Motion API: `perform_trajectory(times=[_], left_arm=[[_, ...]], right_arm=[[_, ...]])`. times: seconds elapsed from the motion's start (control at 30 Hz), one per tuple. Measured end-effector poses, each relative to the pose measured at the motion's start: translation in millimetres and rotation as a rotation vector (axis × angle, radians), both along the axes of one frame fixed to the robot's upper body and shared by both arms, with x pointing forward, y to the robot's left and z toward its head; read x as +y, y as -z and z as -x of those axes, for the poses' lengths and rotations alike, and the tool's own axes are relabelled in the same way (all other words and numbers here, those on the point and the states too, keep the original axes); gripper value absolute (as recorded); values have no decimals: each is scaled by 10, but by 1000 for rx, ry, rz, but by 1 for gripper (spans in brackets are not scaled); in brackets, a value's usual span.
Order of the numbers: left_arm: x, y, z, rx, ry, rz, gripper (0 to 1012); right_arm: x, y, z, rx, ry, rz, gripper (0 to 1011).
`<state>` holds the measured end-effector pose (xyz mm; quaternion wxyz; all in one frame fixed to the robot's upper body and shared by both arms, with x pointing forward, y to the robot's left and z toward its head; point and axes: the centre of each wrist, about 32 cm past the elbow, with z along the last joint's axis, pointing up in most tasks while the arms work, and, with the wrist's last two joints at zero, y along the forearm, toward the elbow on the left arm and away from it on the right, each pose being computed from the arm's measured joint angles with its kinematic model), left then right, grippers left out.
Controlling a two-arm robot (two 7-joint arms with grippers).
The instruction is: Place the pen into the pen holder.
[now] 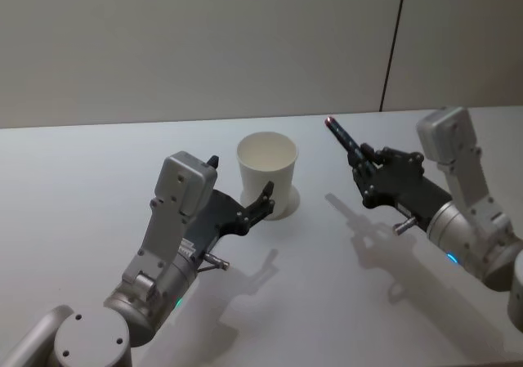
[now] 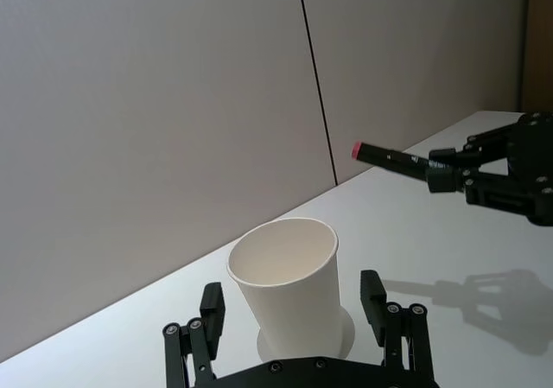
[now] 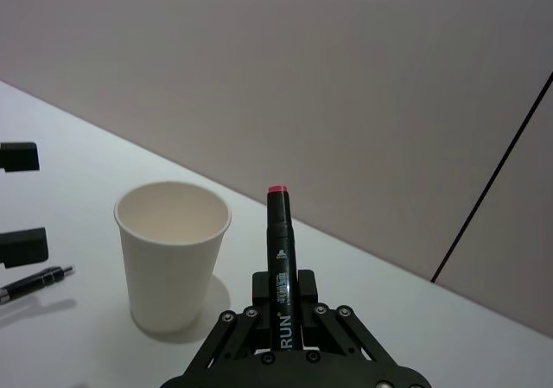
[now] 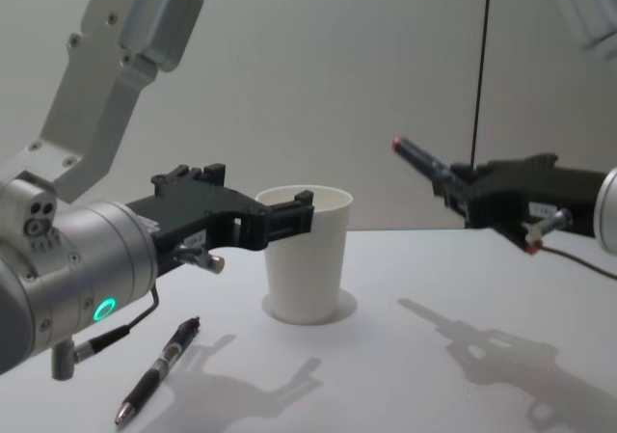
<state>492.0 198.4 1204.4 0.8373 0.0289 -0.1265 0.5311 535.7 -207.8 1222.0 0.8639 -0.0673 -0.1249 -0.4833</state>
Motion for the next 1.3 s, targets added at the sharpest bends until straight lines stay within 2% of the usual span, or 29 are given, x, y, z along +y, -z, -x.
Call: perform_trajectory(times=[0.2, 0.23, 0.43, 0.47, 0.7, 1.03, 1.3], left_arm=[[0, 0, 0, 0, 0, 0, 1004], [0, 0, 0, 0, 0, 0, 1004], [0, 0, 0, 0, 0, 0, 1004], [0, 0, 0, 0, 0, 0, 1004], [0, 0, 0, 0, 0, 0, 1004], [0, 0, 0, 0, 0, 0, 1004], [0, 0, 0, 0, 0, 0, 1004]], right_arm=[[1, -1, 44, -109, -5, -18, 172], [1, -1, 44, -109, -5, -18, 172], [20, 7, 36, -209, -24, -43, 172], [32, 10, 14, -236, -32, -53, 172], [106, 38, -125, -308, -76, -88, 172], [283, 88, -417, -325, -140, -137, 172], [433, 152, -654, -305, -187, -161, 172]])
